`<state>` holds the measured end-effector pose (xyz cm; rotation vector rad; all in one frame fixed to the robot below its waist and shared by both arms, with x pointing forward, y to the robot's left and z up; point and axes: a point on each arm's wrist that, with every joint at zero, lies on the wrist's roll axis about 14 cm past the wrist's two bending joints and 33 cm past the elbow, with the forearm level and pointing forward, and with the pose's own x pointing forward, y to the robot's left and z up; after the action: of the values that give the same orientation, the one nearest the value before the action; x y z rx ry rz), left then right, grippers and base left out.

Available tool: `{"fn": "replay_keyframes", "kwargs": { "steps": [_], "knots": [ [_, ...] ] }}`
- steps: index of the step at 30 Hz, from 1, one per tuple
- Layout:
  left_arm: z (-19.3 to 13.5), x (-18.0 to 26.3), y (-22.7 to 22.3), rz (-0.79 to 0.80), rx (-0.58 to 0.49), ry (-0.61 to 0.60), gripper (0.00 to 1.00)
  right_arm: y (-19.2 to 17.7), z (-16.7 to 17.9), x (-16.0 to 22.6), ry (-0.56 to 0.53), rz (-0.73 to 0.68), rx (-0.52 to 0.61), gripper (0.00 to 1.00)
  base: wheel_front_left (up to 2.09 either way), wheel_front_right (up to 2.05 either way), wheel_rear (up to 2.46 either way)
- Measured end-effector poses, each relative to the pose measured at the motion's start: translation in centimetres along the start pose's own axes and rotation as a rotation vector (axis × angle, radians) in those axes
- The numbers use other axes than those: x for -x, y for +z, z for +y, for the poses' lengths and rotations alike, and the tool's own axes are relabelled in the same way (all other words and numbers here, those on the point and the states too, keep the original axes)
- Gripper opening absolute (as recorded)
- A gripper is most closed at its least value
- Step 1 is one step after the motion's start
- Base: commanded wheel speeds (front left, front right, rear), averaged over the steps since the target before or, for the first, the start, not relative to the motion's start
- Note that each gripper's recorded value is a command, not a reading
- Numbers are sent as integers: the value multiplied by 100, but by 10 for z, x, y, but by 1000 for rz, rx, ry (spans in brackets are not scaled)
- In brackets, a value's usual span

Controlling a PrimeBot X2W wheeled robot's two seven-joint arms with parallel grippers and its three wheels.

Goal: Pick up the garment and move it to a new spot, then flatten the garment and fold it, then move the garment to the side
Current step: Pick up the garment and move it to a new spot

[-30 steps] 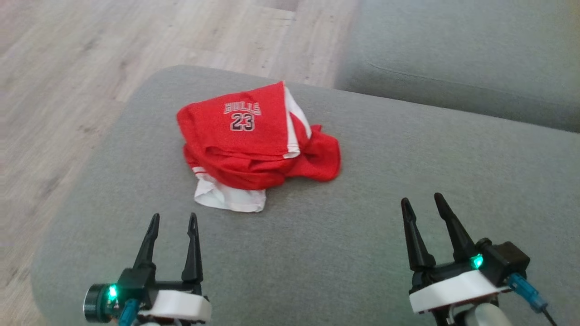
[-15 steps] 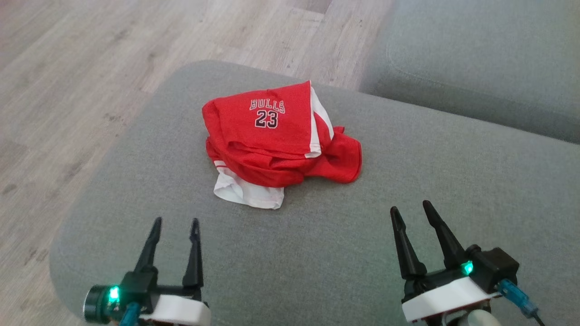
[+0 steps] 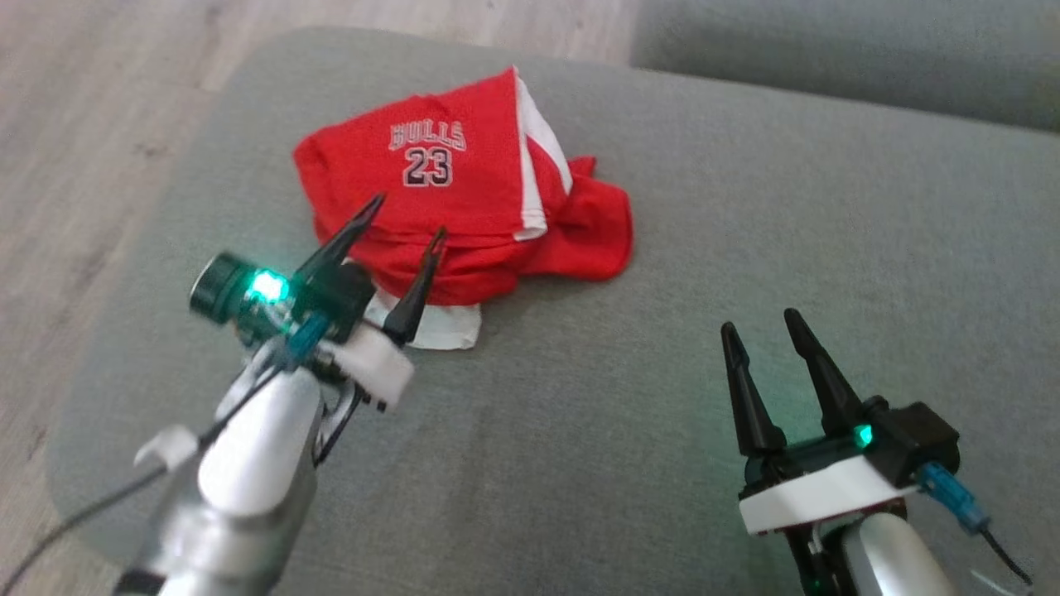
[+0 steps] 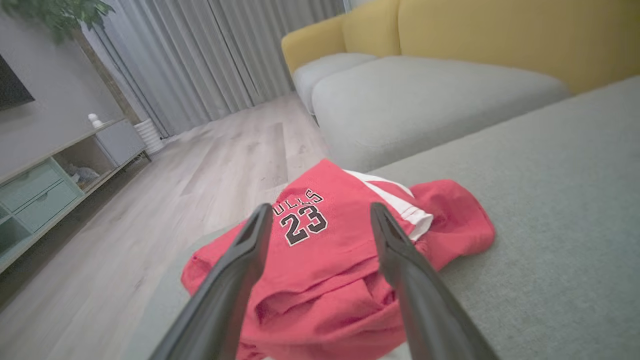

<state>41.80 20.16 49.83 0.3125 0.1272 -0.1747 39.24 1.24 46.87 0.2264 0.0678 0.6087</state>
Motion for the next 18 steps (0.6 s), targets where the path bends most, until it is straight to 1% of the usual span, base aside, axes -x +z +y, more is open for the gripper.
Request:
{"fn": "replay_keyframes", "kwargs": {
  "steps": [3, 4, 6, 8, 10, 14, 18],
  "knots": [
    [-19, -21, -13, 75, -31, -101, 100, -4, -14, -1, -35, 6, -10, 100, 0, 0, 0],
    [-19, -21, -13, 75, -31, -101, 100, -4, -14, -1, -35, 6, -10, 100, 0, 0, 0],
    [-34, -31, -26, 128, -66, -171, 100, -6, -24, -1, -62, 9, -14, 100, 0, 0, 0],
    [-44, -39, -37, 163, -78, -217, 100, -7, -34, -1, -85, 9, -15, 100, 0, 0, 0],
    [-46, -46, -45, 180, -100, -241, 100, -9, -42, 0, -106, 12, -11, 100, 0, 0, 0],
    [-40, -62, -53, 191, -140, -252, 100, -14, -58, 6, -155, 24, -16, 100, 0, 0, 0],
    [-45, -71, -58, 194, -142, -267, 100, -16, -70, 12, -191, 30, -16, 100, 0, 0, 0]
  ]
}}
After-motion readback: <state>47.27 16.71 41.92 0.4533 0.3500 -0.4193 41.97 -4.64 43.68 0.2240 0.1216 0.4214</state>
